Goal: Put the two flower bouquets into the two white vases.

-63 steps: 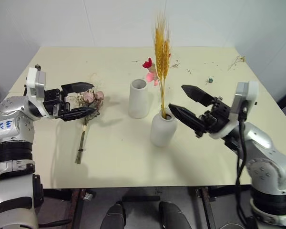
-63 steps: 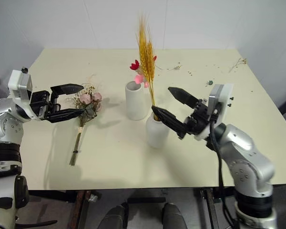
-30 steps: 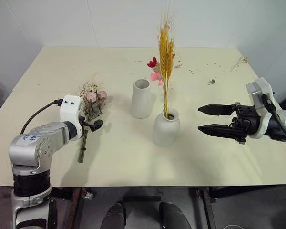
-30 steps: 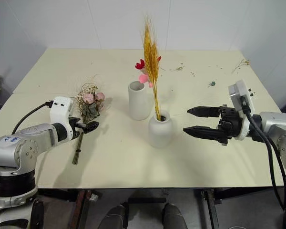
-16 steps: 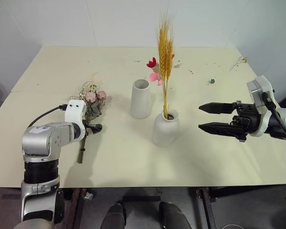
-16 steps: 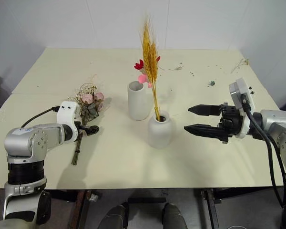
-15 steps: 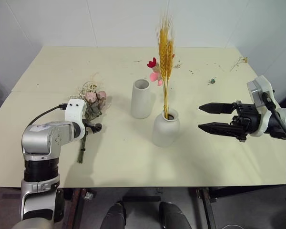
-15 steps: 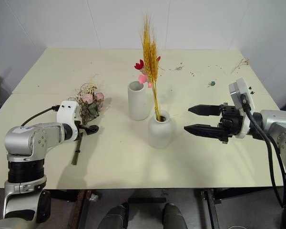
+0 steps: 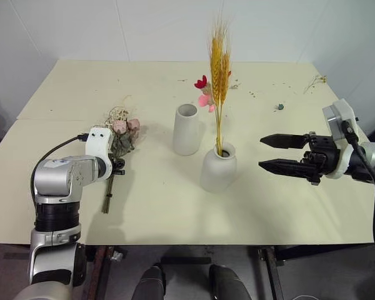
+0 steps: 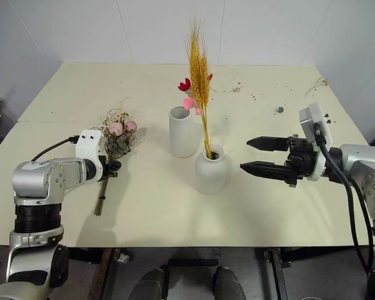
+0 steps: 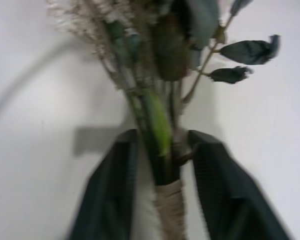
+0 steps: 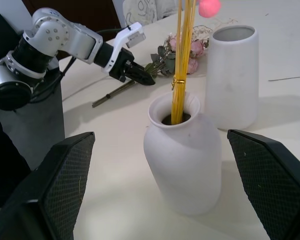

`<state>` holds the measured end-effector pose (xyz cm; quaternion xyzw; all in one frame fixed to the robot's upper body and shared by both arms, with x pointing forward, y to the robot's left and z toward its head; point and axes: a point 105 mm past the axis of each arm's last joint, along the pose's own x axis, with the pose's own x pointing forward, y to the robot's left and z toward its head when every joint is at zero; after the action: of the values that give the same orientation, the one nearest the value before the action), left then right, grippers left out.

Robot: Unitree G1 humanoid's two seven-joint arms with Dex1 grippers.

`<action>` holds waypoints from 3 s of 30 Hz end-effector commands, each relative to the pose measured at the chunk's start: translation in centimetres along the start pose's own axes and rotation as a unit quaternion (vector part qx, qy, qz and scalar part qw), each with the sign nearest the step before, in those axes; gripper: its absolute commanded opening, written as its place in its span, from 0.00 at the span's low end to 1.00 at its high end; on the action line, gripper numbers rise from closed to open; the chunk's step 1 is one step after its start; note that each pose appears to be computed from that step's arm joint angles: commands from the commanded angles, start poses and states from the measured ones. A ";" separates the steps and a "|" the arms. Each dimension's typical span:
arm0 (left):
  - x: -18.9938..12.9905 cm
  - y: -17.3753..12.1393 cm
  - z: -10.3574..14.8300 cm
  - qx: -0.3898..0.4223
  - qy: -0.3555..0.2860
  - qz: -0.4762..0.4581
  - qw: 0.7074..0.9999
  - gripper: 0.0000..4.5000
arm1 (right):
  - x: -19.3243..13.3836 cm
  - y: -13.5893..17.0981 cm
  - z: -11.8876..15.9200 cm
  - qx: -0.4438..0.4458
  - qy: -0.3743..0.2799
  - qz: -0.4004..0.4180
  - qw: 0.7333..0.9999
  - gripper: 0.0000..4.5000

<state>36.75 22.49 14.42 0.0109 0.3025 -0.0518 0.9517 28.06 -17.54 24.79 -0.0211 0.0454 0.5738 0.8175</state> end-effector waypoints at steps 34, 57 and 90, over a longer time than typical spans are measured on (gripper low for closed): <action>-11.9 -5.0 22.5 -0.079 -0.675 -0.395 0.618 0.03 | -1.7 -4.8 -0.5 -0.072 -0.084 -0.073 0.991 1.00; -8.7 -11.7 22.2 -0.105 -0.593 -0.506 0.617 0.03 | -2.3 -4.1 1.2 -0.109 -0.128 -0.058 0.984 1.00; -2.3 -15.3 18.6 0.032 -0.498 -0.410 0.764 0.24 | -3.1 -2.9 0.6 -0.100 -0.127 -0.099 0.982 1.00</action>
<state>44.16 6.44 30.39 -0.1310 -0.2257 -0.4426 0.8579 30.35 -21.12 24.08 -0.0194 -0.0908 0.4925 0.8654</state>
